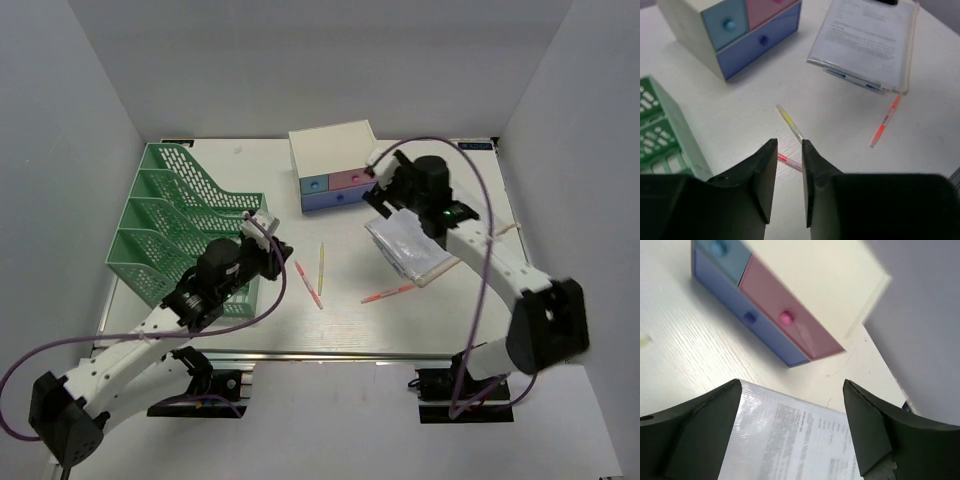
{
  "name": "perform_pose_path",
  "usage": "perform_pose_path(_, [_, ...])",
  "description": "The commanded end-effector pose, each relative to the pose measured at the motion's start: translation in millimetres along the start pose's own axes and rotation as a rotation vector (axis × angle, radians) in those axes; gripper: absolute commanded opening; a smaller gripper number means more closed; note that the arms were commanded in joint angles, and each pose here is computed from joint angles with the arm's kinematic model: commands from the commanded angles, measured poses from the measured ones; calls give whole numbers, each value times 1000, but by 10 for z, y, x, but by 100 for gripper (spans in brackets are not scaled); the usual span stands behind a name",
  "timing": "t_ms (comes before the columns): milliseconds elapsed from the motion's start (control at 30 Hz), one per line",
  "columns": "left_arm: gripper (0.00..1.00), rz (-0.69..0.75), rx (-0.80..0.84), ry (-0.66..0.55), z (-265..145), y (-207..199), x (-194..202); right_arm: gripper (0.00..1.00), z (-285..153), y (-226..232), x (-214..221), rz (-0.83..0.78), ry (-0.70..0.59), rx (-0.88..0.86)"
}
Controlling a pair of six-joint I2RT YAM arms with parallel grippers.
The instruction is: Organize the desk
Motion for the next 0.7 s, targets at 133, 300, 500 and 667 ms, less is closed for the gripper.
perform_pose_path(133, [0, -213, 189, -21, 706, -298, -223, 3, -668, 119, 15, 647, -124, -48])
perform_pose_path(300, [27, -426, -19, 203, 1514, -350, 76, 3, -897, 120, 148, 799, -217, -89])
perform_pose_path(500, [59, -487, -279, 289, 2272, -476, 329, 15, -1038, 27, 459, 873, -255, -77])
perform_pose_path(667, [62, -437, -488, 276, 2735, -565, 394, 15, -1101, 17, 501, 890, -277, -117])
Point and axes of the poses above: each gripper's point midway between its finger pads, its own z axis out along the fingers, its own y axis along the line the jaws close on, x = y × z, the point moved 10 cm from there along -z, back along the fingers, and after that the axes turned 14 degrees about z, right-handed, at the moved point
